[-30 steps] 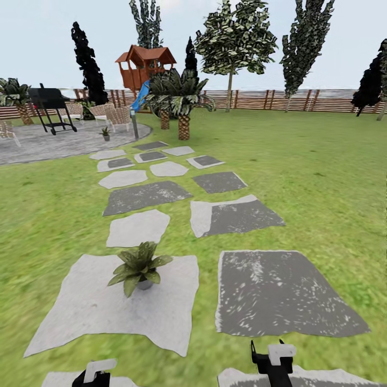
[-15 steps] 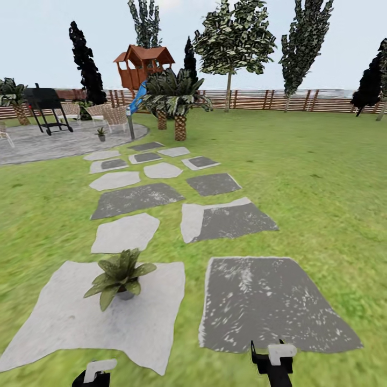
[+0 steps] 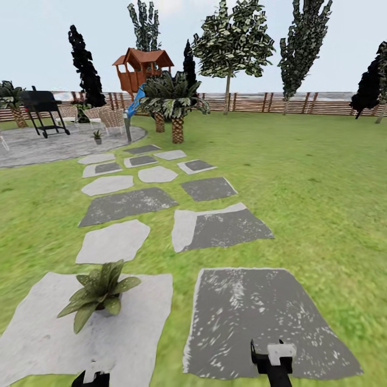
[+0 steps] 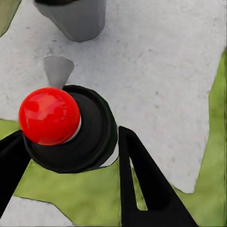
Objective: Pick up the pesticide atomizer in the garden and spray insectifuge to fully cover both potted plants in the garden.
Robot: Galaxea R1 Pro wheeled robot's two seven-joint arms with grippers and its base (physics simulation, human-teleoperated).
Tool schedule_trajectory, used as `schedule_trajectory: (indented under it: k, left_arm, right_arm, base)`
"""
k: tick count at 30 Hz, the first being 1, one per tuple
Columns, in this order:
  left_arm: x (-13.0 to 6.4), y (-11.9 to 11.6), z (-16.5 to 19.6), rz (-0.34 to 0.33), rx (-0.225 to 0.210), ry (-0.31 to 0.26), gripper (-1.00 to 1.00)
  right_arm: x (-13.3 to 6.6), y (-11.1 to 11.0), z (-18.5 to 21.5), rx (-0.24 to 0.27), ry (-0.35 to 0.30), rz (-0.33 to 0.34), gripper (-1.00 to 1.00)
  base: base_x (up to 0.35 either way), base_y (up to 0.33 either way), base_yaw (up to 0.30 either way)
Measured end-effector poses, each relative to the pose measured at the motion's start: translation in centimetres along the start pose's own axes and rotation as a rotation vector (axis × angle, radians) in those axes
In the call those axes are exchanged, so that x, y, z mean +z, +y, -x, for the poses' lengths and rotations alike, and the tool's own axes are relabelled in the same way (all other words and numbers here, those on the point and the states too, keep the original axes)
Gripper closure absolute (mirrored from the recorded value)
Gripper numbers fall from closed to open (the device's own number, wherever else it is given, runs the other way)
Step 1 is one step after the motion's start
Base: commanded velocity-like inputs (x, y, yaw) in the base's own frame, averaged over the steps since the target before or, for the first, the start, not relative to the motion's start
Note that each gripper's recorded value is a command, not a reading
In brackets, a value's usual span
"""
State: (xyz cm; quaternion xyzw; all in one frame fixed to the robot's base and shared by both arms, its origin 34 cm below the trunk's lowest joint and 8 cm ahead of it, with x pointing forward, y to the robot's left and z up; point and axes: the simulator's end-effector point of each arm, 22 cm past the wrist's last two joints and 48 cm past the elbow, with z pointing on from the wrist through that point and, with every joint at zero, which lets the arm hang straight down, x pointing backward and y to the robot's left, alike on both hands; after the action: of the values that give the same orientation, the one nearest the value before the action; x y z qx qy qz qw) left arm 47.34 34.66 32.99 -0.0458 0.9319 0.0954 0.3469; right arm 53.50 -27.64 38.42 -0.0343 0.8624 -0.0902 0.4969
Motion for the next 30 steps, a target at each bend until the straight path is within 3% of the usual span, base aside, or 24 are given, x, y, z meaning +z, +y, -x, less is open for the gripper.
schedule_trajectory:
  k: [30]
  left_arm:
    - [0.01,0.14,-0.01,0.002,-0.002,0.0,1.0]
  right_arm:
    - [0.0,0.03,0.01,-0.001,0.0,0.001,-1.0]
  base:
    - [0.283,-0.211,0.0]
